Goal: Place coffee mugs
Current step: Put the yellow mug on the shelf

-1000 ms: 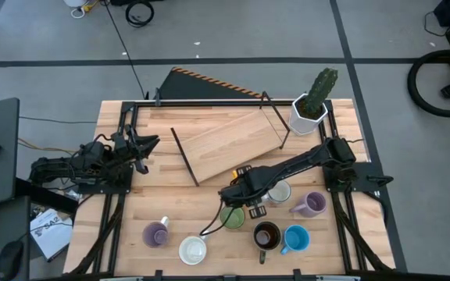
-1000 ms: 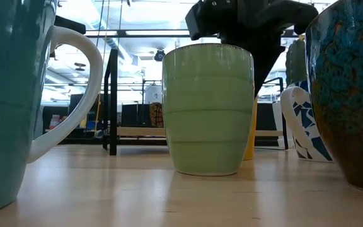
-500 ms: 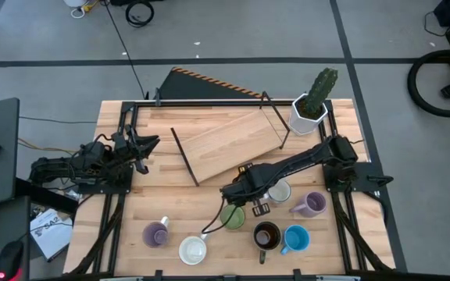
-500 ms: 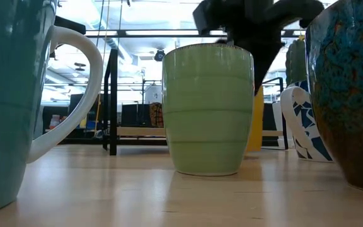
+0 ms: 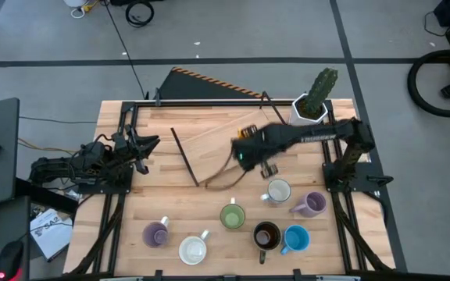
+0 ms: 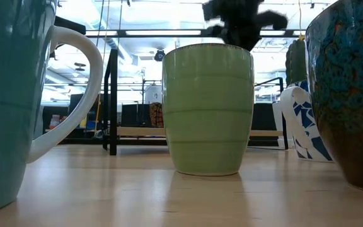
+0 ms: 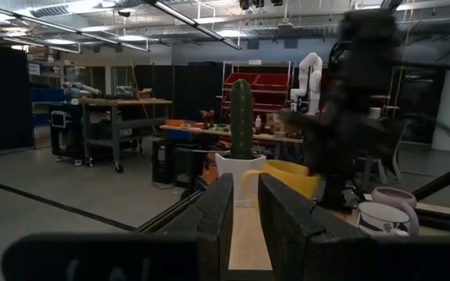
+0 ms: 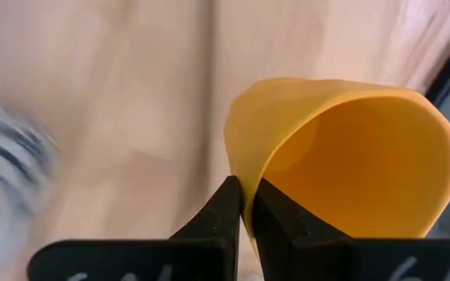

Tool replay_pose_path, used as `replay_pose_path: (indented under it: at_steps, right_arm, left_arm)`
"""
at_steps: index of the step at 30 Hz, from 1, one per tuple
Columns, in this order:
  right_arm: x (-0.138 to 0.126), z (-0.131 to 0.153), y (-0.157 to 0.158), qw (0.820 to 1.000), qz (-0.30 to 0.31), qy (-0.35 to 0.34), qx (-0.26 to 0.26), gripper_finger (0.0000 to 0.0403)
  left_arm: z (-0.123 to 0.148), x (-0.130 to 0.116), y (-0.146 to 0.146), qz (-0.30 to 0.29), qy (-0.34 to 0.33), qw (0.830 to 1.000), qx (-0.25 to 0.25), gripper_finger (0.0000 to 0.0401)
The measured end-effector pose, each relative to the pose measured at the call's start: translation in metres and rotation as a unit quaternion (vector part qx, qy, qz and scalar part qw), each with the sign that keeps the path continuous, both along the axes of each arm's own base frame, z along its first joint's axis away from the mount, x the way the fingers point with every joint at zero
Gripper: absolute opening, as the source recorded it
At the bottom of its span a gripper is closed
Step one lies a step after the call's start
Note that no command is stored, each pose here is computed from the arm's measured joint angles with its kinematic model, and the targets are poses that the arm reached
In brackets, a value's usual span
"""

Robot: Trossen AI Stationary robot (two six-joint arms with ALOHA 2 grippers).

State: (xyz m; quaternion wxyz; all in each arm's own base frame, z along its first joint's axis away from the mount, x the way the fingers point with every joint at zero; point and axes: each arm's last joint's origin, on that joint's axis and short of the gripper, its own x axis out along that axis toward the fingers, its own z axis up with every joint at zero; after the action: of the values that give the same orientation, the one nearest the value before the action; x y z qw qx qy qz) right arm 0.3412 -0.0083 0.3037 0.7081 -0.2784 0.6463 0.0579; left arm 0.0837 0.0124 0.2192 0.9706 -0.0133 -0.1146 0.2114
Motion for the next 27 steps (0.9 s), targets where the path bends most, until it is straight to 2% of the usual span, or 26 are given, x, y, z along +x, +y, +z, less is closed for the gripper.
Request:
replay_pose_path:
  at_steps: [3,6,11,13,20,27]
  right_arm:
    - [0.001,-0.004,-0.032,1.000,0.012,0.018,0.012,0.0030]
    - [-0.001,-0.009,-0.065,0.999,-0.004,0.016,0.037,0.0030]
    - [-0.009,-0.011,-0.109,0.999,-0.047,0.010,0.017,0.0030]
    - [-0.012,-0.012,-0.123,0.998,-0.060,0.001,0.026,0.0031]
    - [-0.018,-0.013,-0.150,0.997,-0.074,-0.023,0.026,0.0031]
    - [-0.022,-0.026,-0.155,0.998,-0.062,0.003,0.006,0.0032]
  left_arm:
    - [0.000,0.000,0.000,0.000,0.000,1.000,0.000,0.0068]
    - [0.000,0.000,0.000,0.000,0.003,1.000,0.000,0.0068]
    - [-0.002,0.000,0.000,0.000,0.009,1.000,0.000,0.0068]
    - [-0.001,0.000,0.000,0.000,0.008,1.000,0.000,0.0068]
    - [-0.001,0.000,0.000,0.000,0.008,1.000,-0.001,0.0068]
    - [-0.001,0.000,0.000,-0.001,0.008,1.000,-0.002,0.0068]
